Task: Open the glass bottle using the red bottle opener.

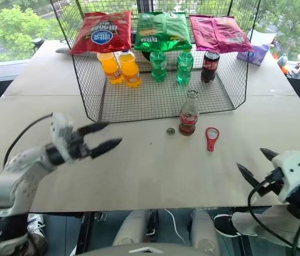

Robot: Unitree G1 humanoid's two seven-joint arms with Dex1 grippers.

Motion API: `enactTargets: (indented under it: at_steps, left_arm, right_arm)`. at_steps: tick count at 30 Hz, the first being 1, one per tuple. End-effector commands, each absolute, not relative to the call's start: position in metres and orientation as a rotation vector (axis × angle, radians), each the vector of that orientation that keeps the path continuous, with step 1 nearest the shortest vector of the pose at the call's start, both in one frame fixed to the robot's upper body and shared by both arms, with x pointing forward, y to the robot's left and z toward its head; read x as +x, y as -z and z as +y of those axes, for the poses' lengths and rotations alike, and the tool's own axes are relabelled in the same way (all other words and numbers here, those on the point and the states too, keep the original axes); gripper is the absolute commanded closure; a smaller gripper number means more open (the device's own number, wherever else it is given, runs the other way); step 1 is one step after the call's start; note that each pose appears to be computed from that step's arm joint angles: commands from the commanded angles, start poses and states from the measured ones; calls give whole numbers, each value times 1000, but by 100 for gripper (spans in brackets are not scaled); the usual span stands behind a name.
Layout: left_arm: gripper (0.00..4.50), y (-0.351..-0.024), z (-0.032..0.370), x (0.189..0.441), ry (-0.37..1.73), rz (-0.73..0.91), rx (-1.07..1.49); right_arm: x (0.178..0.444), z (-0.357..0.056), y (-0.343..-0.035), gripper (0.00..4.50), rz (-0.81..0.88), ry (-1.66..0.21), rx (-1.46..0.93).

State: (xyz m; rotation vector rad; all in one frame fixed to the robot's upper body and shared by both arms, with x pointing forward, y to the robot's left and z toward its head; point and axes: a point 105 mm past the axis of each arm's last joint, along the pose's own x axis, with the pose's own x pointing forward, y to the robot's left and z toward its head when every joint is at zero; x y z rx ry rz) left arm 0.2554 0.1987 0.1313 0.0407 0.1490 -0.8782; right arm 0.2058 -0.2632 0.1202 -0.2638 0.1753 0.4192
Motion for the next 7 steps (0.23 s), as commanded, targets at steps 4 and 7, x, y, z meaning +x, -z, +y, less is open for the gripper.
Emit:
enactTargets:
  at_steps: [4, 7]
  left_arm:
    - [5, -142, 210, 249, 845, 105, 120]
    - [5, -144, 209, 250, 850, 96, 128]
  right_arm:
    - [206, -285, -142, 0, 109, -400, -316]
    - [206, -285, -145, 0, 98, -417, -325]
